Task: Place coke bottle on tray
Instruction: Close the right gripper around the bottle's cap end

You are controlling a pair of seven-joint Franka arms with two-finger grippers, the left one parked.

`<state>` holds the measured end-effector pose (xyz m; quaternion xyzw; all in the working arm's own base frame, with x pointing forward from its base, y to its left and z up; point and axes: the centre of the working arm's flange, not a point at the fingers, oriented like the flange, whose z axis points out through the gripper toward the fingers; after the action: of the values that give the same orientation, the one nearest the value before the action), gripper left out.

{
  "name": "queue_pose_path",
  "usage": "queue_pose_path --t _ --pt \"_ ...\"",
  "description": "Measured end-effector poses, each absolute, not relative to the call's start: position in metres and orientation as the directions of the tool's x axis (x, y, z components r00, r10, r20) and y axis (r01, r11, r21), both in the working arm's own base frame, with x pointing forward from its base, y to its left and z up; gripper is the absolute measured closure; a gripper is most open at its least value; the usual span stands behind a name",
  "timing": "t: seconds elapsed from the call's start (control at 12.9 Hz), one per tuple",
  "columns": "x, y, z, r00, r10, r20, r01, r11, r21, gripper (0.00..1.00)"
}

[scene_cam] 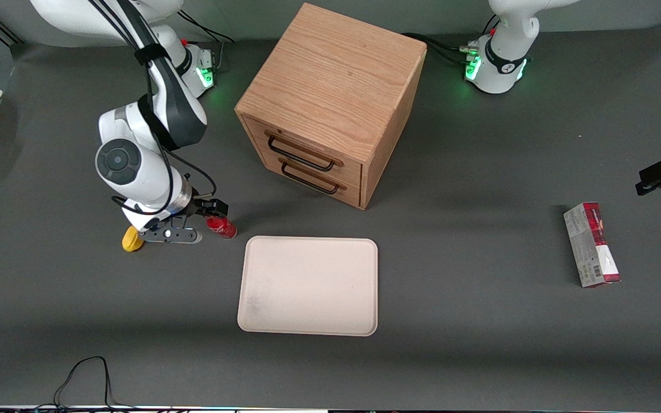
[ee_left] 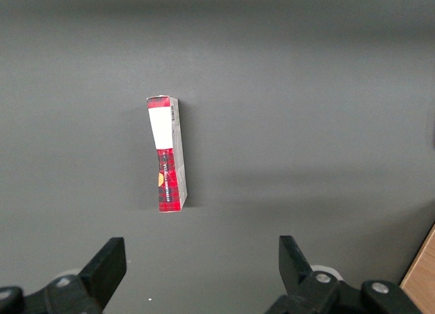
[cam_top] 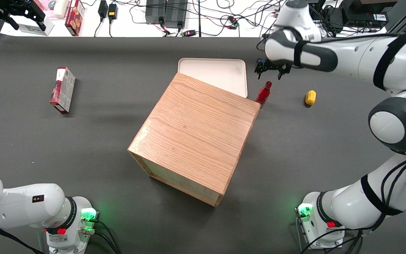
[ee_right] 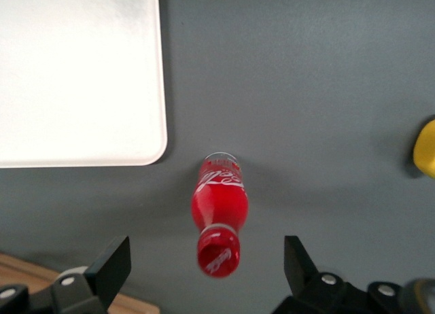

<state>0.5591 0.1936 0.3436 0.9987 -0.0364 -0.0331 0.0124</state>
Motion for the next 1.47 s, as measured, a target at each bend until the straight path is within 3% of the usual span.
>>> queue_pose_path --t 0.31,0.85,1.24,1.32,1.47 --pt "0.547 0.19 0.319 0.996 -0.071 -0.058 -0.07 -0.997 0.025 0.0" --pt "0.547 0.19 0.319 0.996 -0.069 -0.058 -0.067 -0.997 0.025 0.05" --pt "0.547 0.19 0.322 0.996 -0.068 -0.052 -0.067 -0.997 0.022 0.63" --pt "0.546 0.19 0.323 0.996 -0.068 -0.051 -0.067 -0.998 0.023 0.69" --pt "0.546 0.189 0.323 0.996 -0.068 -0.052 -0.067 -0.997 0.023 0.69"
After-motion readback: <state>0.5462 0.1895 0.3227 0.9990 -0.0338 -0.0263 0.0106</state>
